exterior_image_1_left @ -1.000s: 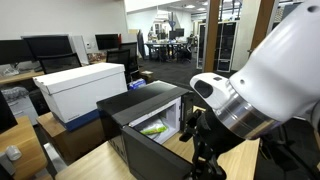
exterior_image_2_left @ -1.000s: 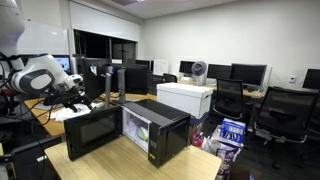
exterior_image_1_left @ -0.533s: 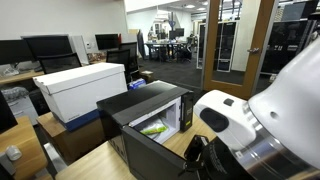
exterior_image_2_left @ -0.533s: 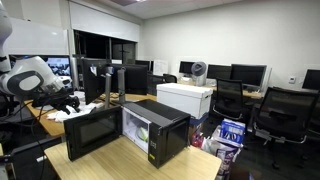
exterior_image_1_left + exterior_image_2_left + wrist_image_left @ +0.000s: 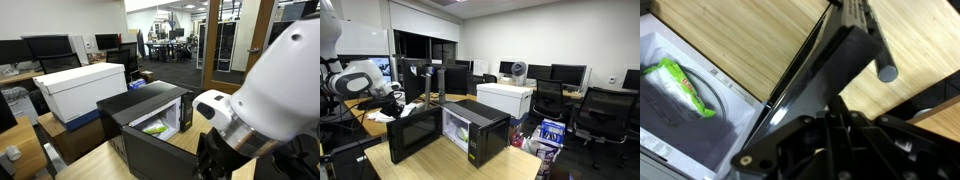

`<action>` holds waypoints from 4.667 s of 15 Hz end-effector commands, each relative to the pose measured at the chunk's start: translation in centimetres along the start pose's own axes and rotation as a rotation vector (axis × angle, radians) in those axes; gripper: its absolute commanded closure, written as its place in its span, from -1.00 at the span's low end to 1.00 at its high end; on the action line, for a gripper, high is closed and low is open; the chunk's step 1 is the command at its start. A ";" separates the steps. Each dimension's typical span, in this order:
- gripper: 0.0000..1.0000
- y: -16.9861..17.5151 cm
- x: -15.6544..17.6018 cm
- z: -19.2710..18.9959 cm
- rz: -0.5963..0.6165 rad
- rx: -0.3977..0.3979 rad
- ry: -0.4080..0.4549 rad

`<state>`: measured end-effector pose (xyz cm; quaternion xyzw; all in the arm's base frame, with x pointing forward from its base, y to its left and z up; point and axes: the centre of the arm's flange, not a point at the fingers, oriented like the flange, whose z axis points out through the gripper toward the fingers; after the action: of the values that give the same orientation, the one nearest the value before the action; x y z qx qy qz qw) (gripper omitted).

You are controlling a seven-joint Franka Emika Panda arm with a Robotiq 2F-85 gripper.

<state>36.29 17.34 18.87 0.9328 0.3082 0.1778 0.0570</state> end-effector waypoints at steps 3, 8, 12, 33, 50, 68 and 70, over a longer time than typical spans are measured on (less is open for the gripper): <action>0.96 5.9 -2.0 1.9 0.126 -0.016 -0.055; 0.96 10.3 -3.7 3.0 0.254 -0.037 -0.027; 0.96 14.0 -4.0 3.8 0.315 -0.042 0.003; 0.95 30.3 -2.4 12.1 0.427 -0.108 0.154; -0.55 21.3 -5.9 11.4 0.503 -0.096 -0.098; -1.00 23.6 -2.2 -1.2 1.023 -0.037 -0.023; -1.00 23.7 -1.8 -2.1 1.032 -0.038 -0.027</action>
<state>48.06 -2.97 23.09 0.9673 -0.1736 0.1844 -0.0107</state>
